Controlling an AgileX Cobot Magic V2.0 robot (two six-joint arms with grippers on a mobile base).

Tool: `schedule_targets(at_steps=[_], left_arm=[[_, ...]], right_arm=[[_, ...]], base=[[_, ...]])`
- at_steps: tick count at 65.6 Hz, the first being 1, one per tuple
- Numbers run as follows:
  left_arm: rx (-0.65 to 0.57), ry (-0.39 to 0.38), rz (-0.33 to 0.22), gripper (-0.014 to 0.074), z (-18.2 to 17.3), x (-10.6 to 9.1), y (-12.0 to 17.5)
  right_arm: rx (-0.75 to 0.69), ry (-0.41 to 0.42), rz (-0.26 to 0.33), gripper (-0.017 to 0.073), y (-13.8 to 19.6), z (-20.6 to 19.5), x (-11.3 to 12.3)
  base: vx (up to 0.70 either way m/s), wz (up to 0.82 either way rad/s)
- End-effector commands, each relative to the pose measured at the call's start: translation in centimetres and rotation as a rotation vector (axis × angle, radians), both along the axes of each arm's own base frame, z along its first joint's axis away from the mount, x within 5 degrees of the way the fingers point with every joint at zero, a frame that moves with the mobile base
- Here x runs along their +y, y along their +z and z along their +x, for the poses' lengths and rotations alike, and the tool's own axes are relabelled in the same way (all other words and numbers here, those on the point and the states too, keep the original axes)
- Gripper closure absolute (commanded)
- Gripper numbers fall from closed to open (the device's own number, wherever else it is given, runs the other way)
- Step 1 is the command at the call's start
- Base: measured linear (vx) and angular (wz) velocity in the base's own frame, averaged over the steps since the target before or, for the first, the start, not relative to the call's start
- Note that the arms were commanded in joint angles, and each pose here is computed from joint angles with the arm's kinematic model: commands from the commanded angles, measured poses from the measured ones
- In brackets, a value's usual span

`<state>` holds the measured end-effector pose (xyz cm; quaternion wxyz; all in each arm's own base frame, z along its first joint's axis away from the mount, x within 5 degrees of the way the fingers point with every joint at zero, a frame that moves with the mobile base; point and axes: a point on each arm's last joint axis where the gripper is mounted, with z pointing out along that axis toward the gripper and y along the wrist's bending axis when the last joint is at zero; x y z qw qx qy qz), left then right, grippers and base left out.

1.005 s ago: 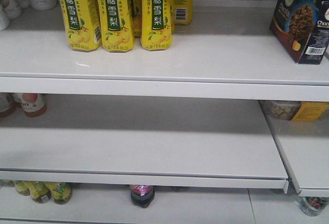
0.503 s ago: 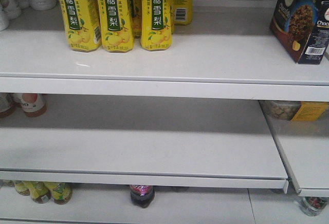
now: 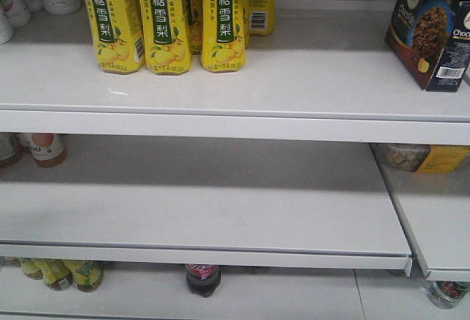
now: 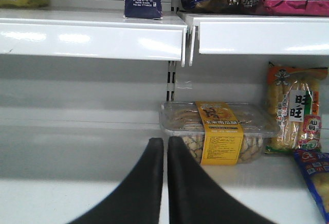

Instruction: Left arm holds basket, right arm returns cookies

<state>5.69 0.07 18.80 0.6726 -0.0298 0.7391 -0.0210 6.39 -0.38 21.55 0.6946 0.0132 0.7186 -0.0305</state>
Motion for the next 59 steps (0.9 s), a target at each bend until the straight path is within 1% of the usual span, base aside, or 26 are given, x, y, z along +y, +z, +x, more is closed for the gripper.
schedule_targets(at_steps=[1,38,41,45,51,54,59], left_arm=[[-0.158,-0.006,0.032,0.0596,-0.3,0.0,2.1],[-0.158,-0.006,0.032,0.0596,-0.3,0.0,2.1],[-0.158,-0.006,0.032,0.0596,-0.3,0.0,2.1],[-0.158,-0.006,0.032,0.0596,-0.3,0.0,2.1],[-0.158,-0.006,0.032,0.0596,-0.3,0.0,2.1],[-0.158,-0.006,0.032,0.0596,-0.3,0.0,2.1],[-0.158,-0.006,0.032,0.0596,-0.3,0.0,2.1]], right_arm=[[-0.091,-0.013,-0.011,0.0570,1.6,0.0,-0.1],[-0.092,-0.013,-0.011,0.0570,1.6,0.0,-0.1],[-0.090,-0.013,-0.026,0.0570,1.6,0.0,-0.1],[-0.089,-0.013,-0.029,0.0570,1.6,0.0,-0.1],[-0.084,-0.013,-0.073,0.0570,1.5,0.0,-0.1],[-0.085,-0.014,-0.089,0.0570,1.2,0.0,-0.1],[-0.094,-0.010,-0.097,0.0570,0.2,0.0,-0.1]], base=[[0.00,0.00],[0.00,0.00],[0.00,0.00],[0.00,0.00],[0.00,0.00],[0.00,0.00],[0.00,0.00]])
